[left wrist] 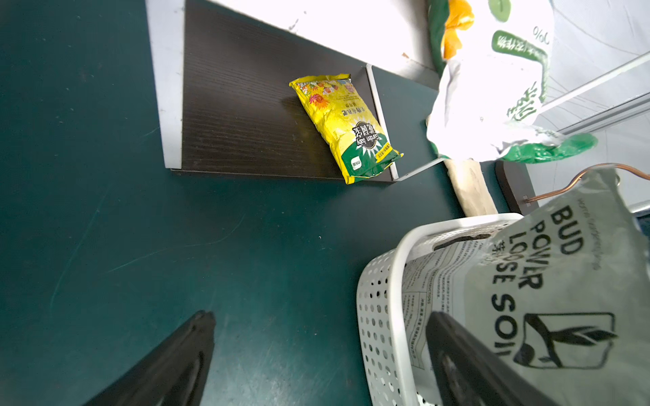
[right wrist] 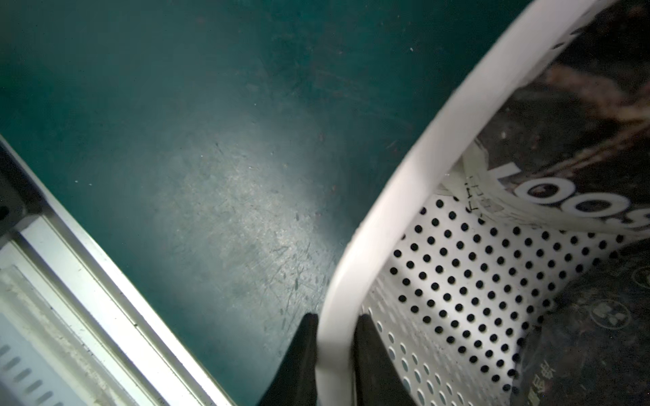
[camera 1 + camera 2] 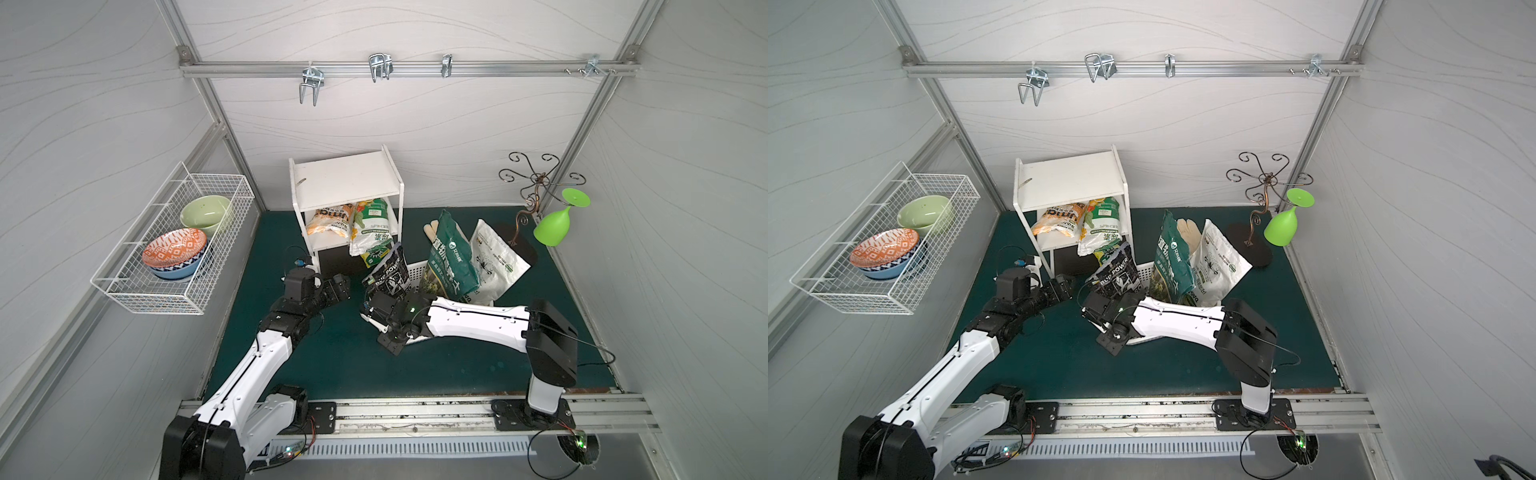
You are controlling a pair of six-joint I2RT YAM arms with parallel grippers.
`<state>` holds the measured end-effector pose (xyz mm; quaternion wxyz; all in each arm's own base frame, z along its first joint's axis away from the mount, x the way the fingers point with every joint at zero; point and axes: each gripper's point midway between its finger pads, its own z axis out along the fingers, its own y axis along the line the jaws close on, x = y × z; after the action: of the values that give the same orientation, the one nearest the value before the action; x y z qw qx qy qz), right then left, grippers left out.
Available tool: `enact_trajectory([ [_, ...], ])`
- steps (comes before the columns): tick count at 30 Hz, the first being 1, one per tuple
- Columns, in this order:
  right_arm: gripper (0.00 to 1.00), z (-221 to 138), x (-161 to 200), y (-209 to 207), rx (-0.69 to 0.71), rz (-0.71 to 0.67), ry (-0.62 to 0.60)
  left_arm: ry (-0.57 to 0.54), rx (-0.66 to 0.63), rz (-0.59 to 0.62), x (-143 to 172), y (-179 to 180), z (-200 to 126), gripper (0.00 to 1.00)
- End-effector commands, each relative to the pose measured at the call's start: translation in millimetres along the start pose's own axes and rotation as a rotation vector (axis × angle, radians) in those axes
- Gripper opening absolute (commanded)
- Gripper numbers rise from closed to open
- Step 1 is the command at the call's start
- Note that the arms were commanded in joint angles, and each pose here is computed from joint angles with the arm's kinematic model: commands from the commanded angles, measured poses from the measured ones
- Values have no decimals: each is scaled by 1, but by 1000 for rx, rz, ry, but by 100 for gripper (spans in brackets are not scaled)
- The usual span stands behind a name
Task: Take down the fertilizer bag from the shelf
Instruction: Move the storage box to the center of the board.
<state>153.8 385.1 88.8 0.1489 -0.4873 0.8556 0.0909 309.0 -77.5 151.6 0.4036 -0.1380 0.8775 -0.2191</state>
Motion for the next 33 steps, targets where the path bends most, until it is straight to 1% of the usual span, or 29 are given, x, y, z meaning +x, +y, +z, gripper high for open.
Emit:
enact_trajectory([
  [1,21,-5,8,-40,94,97,6,-75,76,30,-26,-22,-9,97],
  [7,20,-8,17,-53,134,116,22,-91,258,17,-37,-58,-14,97],
  [13,18,-10,25,-68,167,153,36,-122,267,-1,-54,-66,-16,97],
  [18,19,-9,39,-81,182,184,58,-125,265,-6,-57,-68,-14,97],
  [23,19,-10,47,-91,203,203,73,-129,309,-43,-60,-74,-13,97],
  [26,22,-11,44,-90,184,202,59,-138,335,-77,-64,-78,-9,98],
  [28,27,-16,36,-84,154,194,30,-142,352,-101,-68,-81,-5,98],
  [29,31,-19,30,-81,136,190,11,-142,361,-113,-70,-83,-3,98],
  [31,48,-32,18,-74,94,188,-37,-146,389,-138,-76,-89,1,98],
  [32,60,-39,12,-71,76,189,-63,-143,402,-158,-78,-91,4,98],
  [33,67,-48,5,-68,55,191,-94,-138,412,-181,-79,-93,7,98],
])
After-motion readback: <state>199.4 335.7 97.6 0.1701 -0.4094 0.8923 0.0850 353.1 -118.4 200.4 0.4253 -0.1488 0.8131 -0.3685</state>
